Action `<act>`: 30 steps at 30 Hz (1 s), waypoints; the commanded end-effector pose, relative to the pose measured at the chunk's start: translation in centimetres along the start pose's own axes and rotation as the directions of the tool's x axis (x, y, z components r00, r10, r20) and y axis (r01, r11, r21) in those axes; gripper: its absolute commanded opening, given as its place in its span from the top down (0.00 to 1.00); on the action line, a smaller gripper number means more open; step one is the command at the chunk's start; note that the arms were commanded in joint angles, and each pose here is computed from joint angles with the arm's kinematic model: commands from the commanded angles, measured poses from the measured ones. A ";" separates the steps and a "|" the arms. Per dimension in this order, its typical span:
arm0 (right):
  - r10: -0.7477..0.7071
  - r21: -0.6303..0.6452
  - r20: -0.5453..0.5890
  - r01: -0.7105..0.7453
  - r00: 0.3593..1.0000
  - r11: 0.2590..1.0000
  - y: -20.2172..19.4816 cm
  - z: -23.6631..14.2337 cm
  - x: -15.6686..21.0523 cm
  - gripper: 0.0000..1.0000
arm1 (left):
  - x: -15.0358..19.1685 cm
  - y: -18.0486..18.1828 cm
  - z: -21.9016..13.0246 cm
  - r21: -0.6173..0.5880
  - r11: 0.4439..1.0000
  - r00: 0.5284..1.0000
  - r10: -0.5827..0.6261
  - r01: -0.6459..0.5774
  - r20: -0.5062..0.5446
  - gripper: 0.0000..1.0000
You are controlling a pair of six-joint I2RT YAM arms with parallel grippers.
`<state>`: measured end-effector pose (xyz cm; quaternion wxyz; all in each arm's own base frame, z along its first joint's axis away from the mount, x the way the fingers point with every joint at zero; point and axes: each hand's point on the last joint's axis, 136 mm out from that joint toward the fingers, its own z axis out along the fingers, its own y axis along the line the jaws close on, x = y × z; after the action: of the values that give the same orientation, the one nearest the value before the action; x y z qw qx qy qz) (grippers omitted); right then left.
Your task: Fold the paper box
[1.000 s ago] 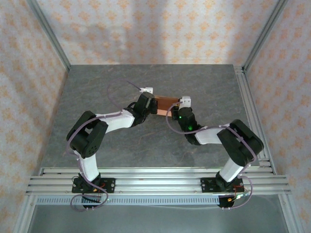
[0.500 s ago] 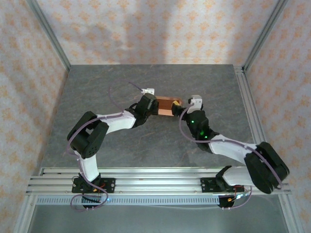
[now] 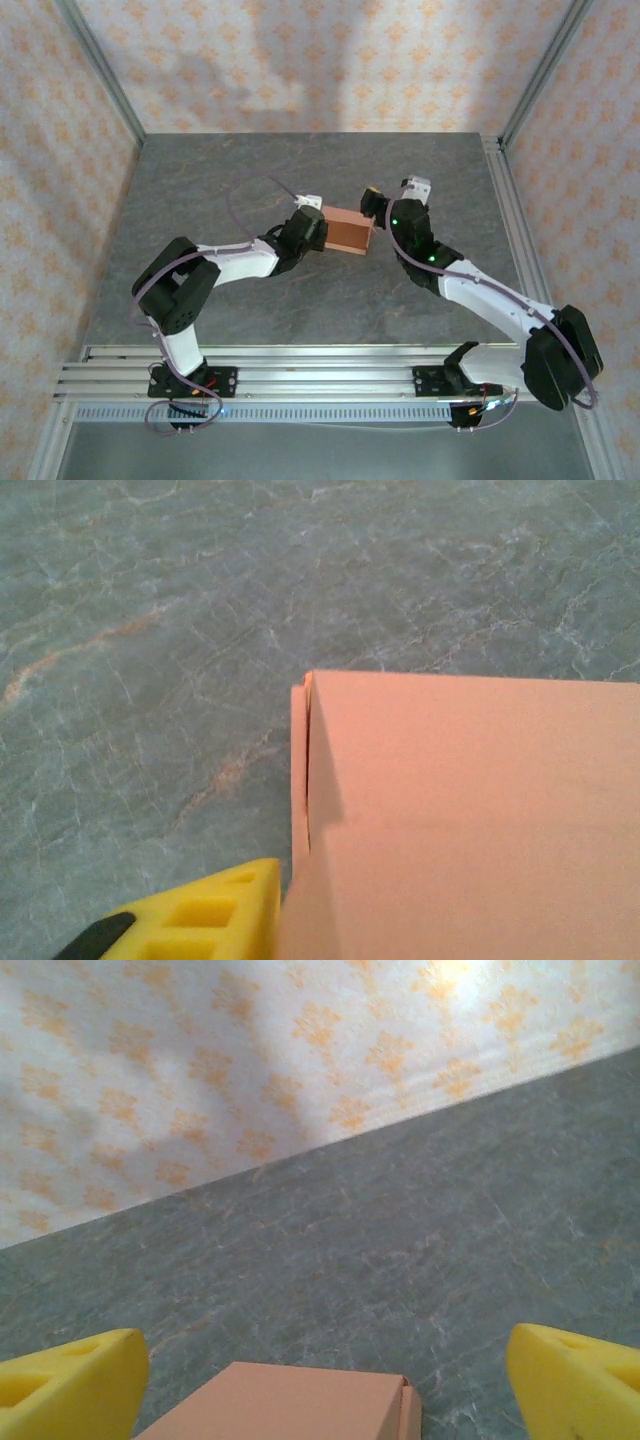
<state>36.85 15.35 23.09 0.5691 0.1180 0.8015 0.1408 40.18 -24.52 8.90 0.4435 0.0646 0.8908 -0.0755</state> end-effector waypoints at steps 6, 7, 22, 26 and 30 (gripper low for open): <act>0.064 0.063 -0.197 -0.053 0.978 0.997 -1.4 2.7 3.4 0.08 | -0.7 0.2 -4.3 0.062 0.998 0.998 0.017 -0.020 0.061 0.09; 0.066 0.070 -0.212 -0.052 0.975 0.996 -1.5 3.0 3.8 0.08 | -0.8 0.2 -4.9 0.074 0.997 0.998 0.017 -0.022 0.066 0.01; -0.046 -0.023 -0.557 0.040 0.829 0.999 -0.9 6.3 12.0 0.15 | -5.6 3.2 -8.0 0.177 0.942 0.958 -0.286 0.285 -0.019 0.00; -0.085 -0.032 -0.604 0.083 0.792 0.996 -1.5 6.4 13.7 0.21 | -5.1 5.4 -6.0 0.100 0.921 0.922 -0.361 0.376 -0.142 0.00; -0.107 -0.028 -0.624 0.115 0.774 0.993 -2.0 6.3 14.3 0.29 | -3.6 5.3 -3.7 0.071 0.922 0.899 -0.350 0.380 -0.263 0.00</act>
<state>38.30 19.31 7.83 0.2912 0.0362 0.9449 0.1450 42.00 -18.07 16.73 0.3882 -0.0664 0.8977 -0.1974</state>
